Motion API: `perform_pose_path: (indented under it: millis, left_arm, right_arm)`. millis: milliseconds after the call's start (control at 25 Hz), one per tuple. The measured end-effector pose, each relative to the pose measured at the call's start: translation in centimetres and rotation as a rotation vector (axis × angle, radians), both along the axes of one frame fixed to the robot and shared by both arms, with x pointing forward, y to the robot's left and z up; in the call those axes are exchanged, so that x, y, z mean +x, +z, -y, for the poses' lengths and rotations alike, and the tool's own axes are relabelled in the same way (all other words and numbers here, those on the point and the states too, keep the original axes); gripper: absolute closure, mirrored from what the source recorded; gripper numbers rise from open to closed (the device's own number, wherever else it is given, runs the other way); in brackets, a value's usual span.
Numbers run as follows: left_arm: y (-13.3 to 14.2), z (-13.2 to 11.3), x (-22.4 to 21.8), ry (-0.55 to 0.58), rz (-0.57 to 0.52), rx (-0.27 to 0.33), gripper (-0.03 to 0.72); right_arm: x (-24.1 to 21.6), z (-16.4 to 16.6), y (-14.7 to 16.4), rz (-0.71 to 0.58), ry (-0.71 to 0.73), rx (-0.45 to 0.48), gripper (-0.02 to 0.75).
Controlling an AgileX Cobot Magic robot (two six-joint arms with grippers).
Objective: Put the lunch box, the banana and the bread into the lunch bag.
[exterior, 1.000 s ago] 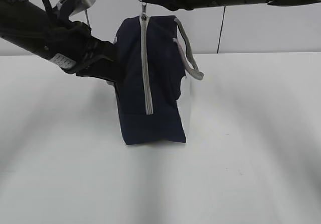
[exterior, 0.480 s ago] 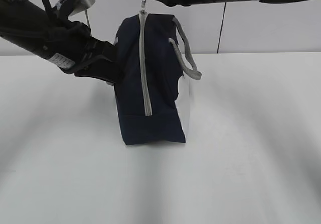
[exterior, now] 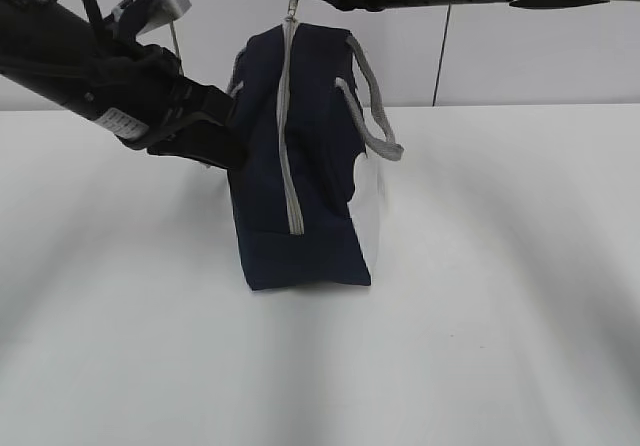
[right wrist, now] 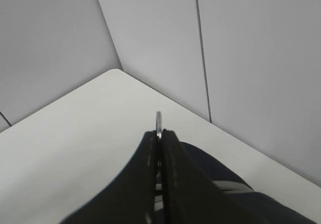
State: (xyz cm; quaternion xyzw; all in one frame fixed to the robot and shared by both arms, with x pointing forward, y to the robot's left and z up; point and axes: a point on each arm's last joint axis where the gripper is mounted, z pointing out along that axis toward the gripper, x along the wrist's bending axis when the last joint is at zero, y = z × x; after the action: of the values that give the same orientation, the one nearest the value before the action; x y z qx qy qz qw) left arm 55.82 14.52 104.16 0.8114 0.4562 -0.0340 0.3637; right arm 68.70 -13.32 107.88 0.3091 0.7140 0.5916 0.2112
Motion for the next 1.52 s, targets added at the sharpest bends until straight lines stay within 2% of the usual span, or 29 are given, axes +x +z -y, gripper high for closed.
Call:
perform_pose_path:
  millis: [440, 720, 1160, 1520]
  left_arm:
    - [-0.3, -0.2, -0.2, -0.029, -0.008, 0.037, 0.687]
    - [-0.3, -0.2, -0.2, -0.035, -0.009, 0.045, 0.687]
    - [-0.4, -0.3, -0.3, -0.041, -0.009, 0.057, 0.687]
    - [-0.6, -0.5, -0.3, -0.062, -0.003, 0.098, 0.687]
  right_arm:
    - [3.3, 0.5, -2.3, -0.065, -0.052, 0.05, 0.754]
    - [5.7, 0.5, -4.1, -0.103, -0.07, 0.045, 0.754]
    - [9.6, 1.3, -6.3, -0.17, -0.046, 0.088, 0.754]
    - [10.9, 1.5, -7.5, -0.224, -0.008, 0.155, 0.754]
